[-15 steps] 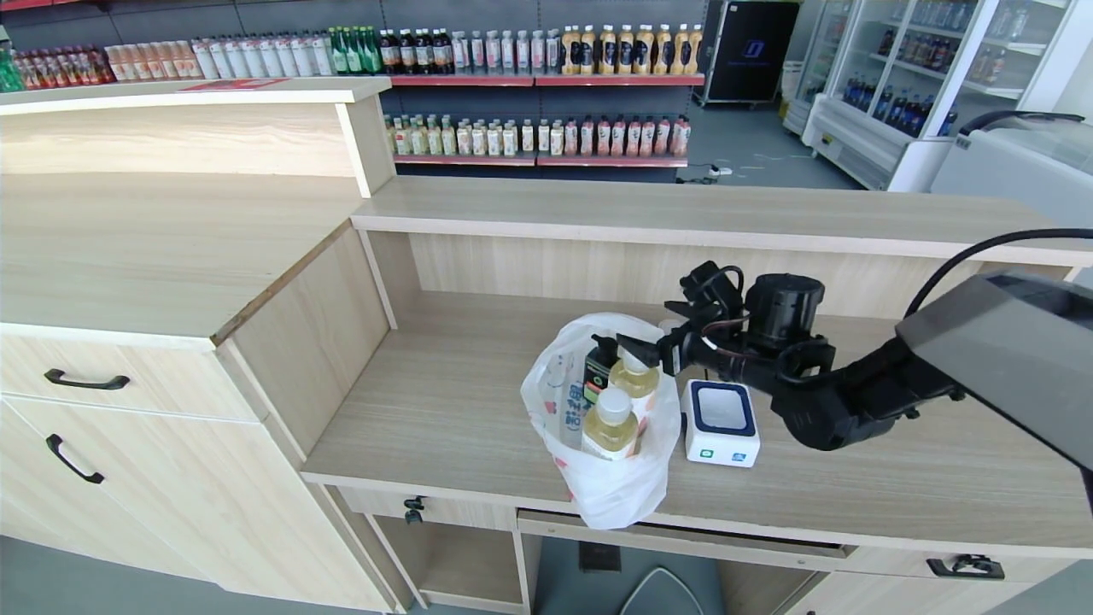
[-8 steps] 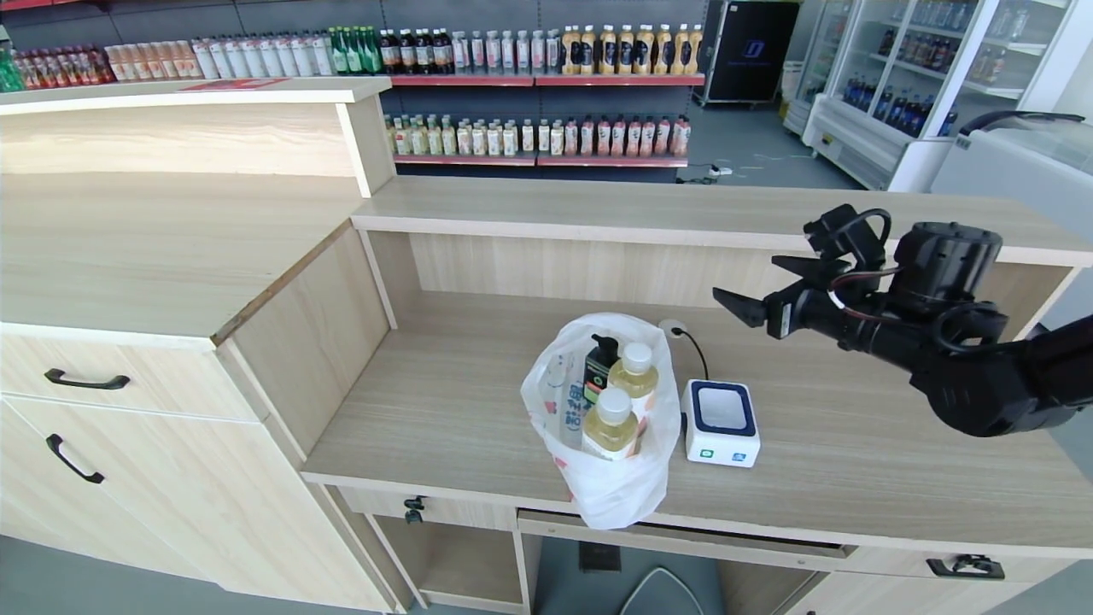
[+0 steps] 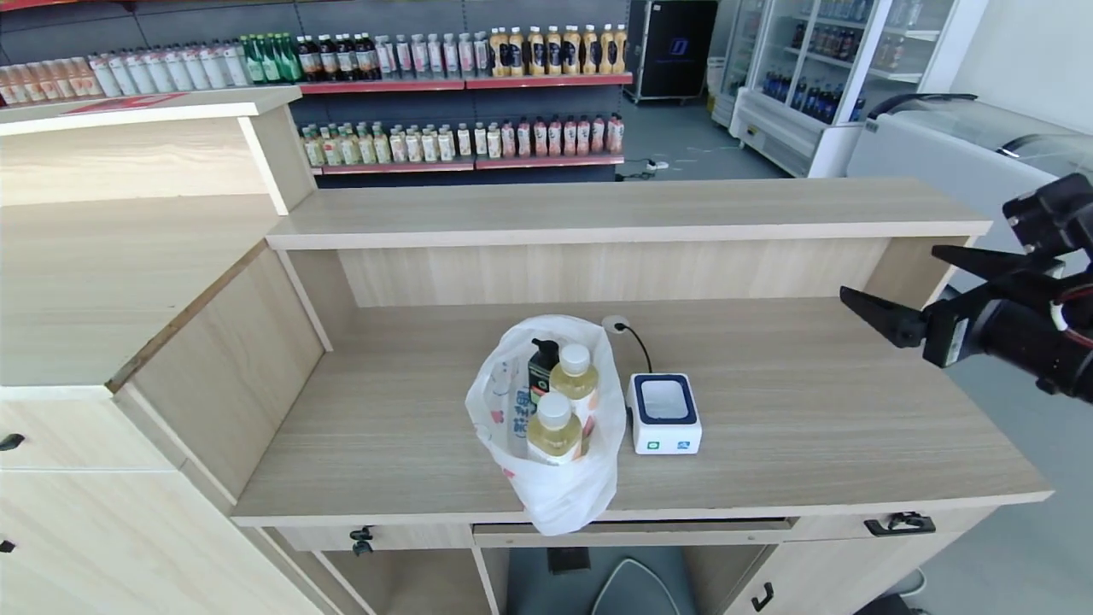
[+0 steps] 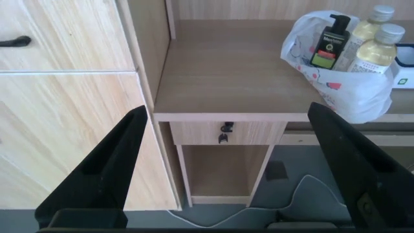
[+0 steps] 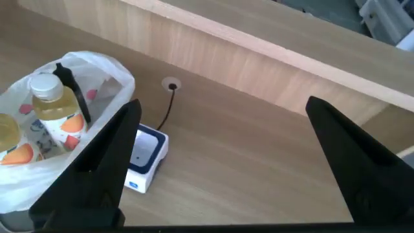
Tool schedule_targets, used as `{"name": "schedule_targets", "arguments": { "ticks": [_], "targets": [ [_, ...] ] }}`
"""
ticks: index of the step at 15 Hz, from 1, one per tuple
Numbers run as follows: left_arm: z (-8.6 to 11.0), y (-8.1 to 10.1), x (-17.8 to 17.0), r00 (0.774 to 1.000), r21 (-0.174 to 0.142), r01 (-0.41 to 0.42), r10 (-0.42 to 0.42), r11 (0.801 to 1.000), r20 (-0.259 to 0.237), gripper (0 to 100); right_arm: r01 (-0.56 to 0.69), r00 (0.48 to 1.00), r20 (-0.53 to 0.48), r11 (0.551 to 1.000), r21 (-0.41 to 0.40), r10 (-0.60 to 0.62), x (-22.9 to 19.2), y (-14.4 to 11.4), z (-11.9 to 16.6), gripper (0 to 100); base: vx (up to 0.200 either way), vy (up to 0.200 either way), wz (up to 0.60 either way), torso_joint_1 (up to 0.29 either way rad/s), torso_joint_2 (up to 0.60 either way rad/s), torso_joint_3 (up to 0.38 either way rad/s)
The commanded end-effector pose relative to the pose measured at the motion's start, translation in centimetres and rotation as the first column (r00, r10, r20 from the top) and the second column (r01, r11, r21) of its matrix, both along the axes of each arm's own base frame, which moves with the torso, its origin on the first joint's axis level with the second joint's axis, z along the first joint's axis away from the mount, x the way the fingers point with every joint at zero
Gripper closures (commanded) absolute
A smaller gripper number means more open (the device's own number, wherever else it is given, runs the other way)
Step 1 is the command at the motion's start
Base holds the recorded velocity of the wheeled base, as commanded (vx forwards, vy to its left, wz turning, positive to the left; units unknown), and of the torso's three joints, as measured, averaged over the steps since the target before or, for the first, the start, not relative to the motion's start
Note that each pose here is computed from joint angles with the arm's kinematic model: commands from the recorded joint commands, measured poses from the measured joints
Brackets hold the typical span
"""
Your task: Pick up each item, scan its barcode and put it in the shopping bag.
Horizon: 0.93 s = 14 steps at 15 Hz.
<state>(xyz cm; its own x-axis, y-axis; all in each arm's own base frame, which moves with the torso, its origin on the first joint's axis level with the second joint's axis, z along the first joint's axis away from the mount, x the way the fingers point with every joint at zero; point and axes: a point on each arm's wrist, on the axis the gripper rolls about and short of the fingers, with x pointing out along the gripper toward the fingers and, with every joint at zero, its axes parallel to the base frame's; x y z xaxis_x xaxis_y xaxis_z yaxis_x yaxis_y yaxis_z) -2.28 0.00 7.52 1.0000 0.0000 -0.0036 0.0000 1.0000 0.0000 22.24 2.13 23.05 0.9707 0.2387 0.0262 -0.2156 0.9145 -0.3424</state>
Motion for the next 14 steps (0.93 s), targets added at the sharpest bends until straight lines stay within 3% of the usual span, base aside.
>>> {"name": "schedule_targets", "arguments": {
  "ticks": [1,3,7,9,14],
  "targets": [
    [0.0,0.0,0.0,1.000,0.000,0.000,0.000,1.000,0.001,0,0.104,0.990,0.093,0.994,0.042,-0.107,-5.7,-0.7,1.1,0,0.000,0.000,0.00,0.000,0.00,0.000],
    [0.0,0.0,0.0,1.000,0.000,0.000,0.000,1.000,0.001,0,0.150,0.986,0.048,0.980,0.131,-0.157,-7.0,-1.5,0.0,0,0.000,0.000,0.00,0.000,0.00,0.000],
    [0.0,0.0,0.0,1.000,0.000,0.000,0.000,1.000,0.001,0,0.259,0.966,-0.056,0.958,0.126,-0.254,-10.5,-2.3,-4.7,0,0.000,0.000,0.00,0.000,0.00,0.000],
    [0.0,0.0,0.0,1.000,0.000,0.000,0.000,1.000,0.002,0,0.269,0.962,-0.092,0.953,0.142,-0.258,-14.4,-2.3,-8.2,0,0.000,0.000,0.00,0.000,0.00,0.000],
    [0.0,0.0,0.0,1.000,0.000,0.000,0.000,1.000,0.001,0,0.274,0.958,-0.143,0.937,0.218,-0.247,-20.5,-2.2,-11.8,0,0.000,0.000,0.00,0.000,0.00,0.000]
  ]
}}
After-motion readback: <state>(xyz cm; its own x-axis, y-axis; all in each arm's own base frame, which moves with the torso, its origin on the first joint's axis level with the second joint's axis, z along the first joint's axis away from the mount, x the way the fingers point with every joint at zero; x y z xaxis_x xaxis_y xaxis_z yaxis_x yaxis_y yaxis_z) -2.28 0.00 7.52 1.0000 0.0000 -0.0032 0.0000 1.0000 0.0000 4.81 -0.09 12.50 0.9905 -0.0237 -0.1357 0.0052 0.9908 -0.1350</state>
